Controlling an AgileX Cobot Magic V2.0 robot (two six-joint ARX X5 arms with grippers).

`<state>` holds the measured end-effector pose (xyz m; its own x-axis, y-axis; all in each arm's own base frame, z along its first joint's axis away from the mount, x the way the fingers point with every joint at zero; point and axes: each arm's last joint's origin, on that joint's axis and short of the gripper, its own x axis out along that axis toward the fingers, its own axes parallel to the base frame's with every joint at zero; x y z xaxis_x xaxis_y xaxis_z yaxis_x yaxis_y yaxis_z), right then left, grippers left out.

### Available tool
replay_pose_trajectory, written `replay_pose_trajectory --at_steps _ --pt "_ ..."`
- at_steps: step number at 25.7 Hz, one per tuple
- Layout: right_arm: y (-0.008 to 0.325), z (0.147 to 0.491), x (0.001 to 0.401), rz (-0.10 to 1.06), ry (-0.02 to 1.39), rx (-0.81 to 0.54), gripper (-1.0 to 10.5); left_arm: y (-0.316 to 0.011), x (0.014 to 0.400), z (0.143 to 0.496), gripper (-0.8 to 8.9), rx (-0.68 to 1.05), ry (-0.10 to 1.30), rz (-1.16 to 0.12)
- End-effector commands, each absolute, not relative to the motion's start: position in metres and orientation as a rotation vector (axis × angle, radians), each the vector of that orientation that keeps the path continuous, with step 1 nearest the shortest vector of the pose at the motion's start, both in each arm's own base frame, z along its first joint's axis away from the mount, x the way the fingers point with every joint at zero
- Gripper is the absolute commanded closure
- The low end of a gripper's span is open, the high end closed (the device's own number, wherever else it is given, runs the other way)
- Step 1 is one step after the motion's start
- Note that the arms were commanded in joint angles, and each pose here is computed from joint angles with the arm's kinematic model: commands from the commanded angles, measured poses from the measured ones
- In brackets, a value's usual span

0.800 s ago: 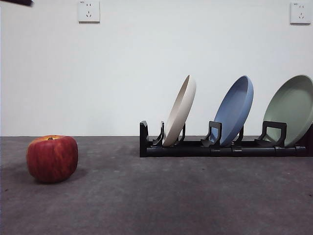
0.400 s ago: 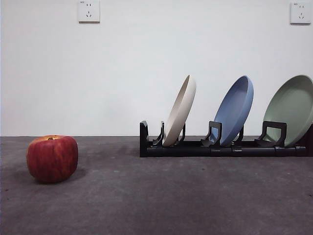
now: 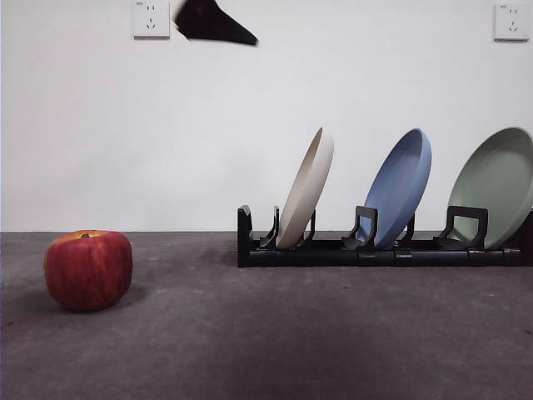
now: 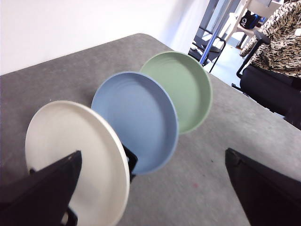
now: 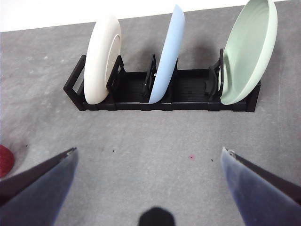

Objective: Take the yellow plate from the plate rack,put the plate on the table,take the apple from the table,put the apple in the plate

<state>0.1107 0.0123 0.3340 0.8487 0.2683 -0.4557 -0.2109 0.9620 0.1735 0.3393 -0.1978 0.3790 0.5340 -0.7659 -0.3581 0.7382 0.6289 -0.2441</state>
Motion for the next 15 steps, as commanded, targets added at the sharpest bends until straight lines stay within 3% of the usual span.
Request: replay_pose_trajectory --at_steps 1,7,15 --pt "0.012 0.335 0.11 0.256 0.496 0.12 4.3 -0.216 0.362 0.362 2.78 -0.049 0.485 -0.911" --pt "0.012 0.335 0.109 0.255 0.505 0.121 4.4 -0.242 0.398 0.314 2.79 -0.047 0.54 -0.912" --pt "0.012 0.333 0.108 0.261 0.528 0.124 4.4 -0.261 0.412 0.276 2.79 -0.019 0.562 -0.852"
